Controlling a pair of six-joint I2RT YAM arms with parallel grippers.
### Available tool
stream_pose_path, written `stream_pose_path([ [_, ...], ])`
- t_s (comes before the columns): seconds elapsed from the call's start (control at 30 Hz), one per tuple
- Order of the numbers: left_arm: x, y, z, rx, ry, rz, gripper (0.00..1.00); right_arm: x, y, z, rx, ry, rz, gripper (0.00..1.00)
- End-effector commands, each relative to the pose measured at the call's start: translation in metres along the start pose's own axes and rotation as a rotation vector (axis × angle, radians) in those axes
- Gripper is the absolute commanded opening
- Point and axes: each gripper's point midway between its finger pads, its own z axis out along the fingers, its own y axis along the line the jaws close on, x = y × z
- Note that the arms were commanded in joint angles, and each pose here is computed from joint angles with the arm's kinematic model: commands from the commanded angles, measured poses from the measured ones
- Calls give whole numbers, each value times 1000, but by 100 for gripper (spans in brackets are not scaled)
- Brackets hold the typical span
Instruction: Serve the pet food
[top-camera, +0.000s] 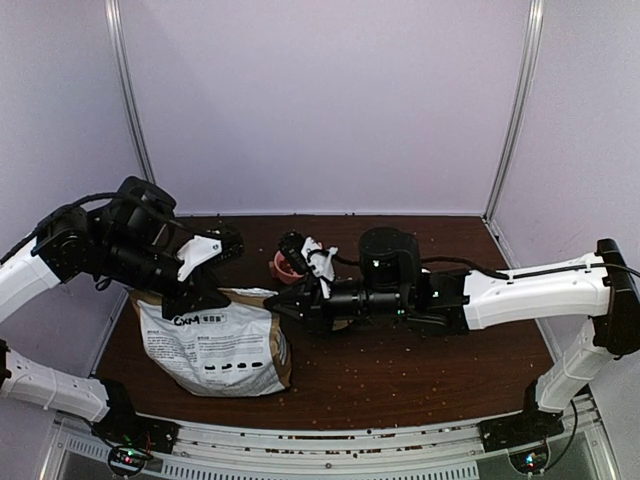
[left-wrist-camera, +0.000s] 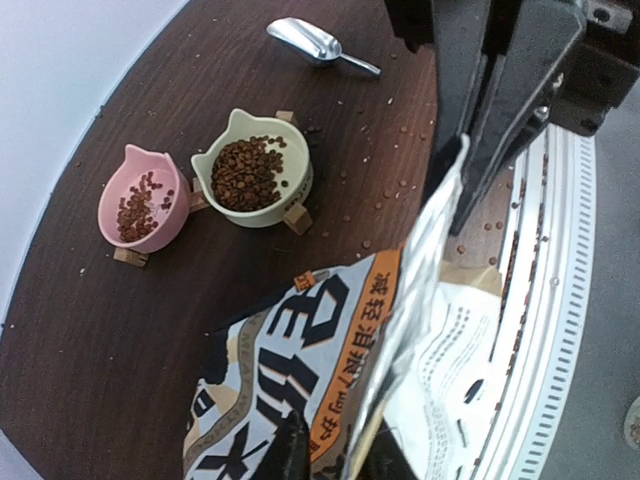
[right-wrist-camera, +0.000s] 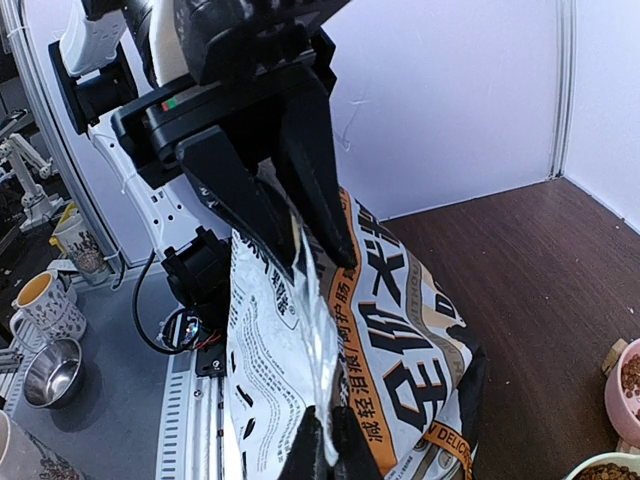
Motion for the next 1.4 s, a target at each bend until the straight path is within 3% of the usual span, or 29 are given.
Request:
stream_pose_path([
  [0.0,43,43,-10,-242,158,-58,25,-42,5,-26,5,-115,-31,0],
  [0.1,46,49,-14,-269,157,-74,22,-42,5,-27,3,-118,-32,0],
  [0.13,48,50,-15,-275,159,-78,15,-41,6,-27,0,-118,-34,0],
  [0.17,50,51,-16,-278,161,-83,0,-42,6,-27,-1,-120,-33,0],
  [0.27,58,55,-17,-305,178,-98,0,-42,6,-28,-3,-122,-35,0],
  [0.33,62,62,-21,-343,186,-110,17,-42,7,-28,-5,-125,-39,0],
  [0.37,64,65,-23,-359,188,-116,18,-42,7,-28,-7,-125,-39,0],
  [0.5,68,73,-30,-391,182,-147,19,-44,8,-28,-15,-129,-41,0],
  [0.53,70,74,-31,-395,182,-153,16,-43,8,-28,-16,-128,-40,0],
  [0.6,71,75,-32,-398,178,-161,1,-44,9,-28,-18,-130,-41,0],
  [0.63,72,77,-33,-404,177,-168,0,-44,8,-29,-16,-130,-43,0],
  [0.73,74,83,-38,-431,174,-183,1,-44,9,-29,-16,-130,-45,0],
  [0.77,75,85,-39,-443,175,-188,13,-43,9,-29,-16,-129,-45,0],
  [0.87,77,90,-43,-470,182,-196,19,-44,9,-29,-17,-130,-44,0],
  [0.93,81,94,-43,-490,197,-199,19,-43,9,-29,-18,-129,-43,0],
  [1.03,84,97,-44,-504,206,-207,0,-45,10,-29,-19,-134,-44,0],
  [1.13,88,104,-48,-540,217,-219,2,-45,9,-30,-18,-135,-44,0],
  [1.23,92,111,-54,-584,233,-232,21,-45,9,-30,-18,-135,-44,0],
  [1.27,93,113,-55,-589,233,-238,22,-45,9,-30,-18,-136,-44,0],
  [1.33,94,117,-56,-602,236,-247,18,-45,9,-30,-18,-135,-42,0],
  [1.37,96,118,-55,-605,243,-251,8,-45,10,-30,-20,-134,-42,0],
])
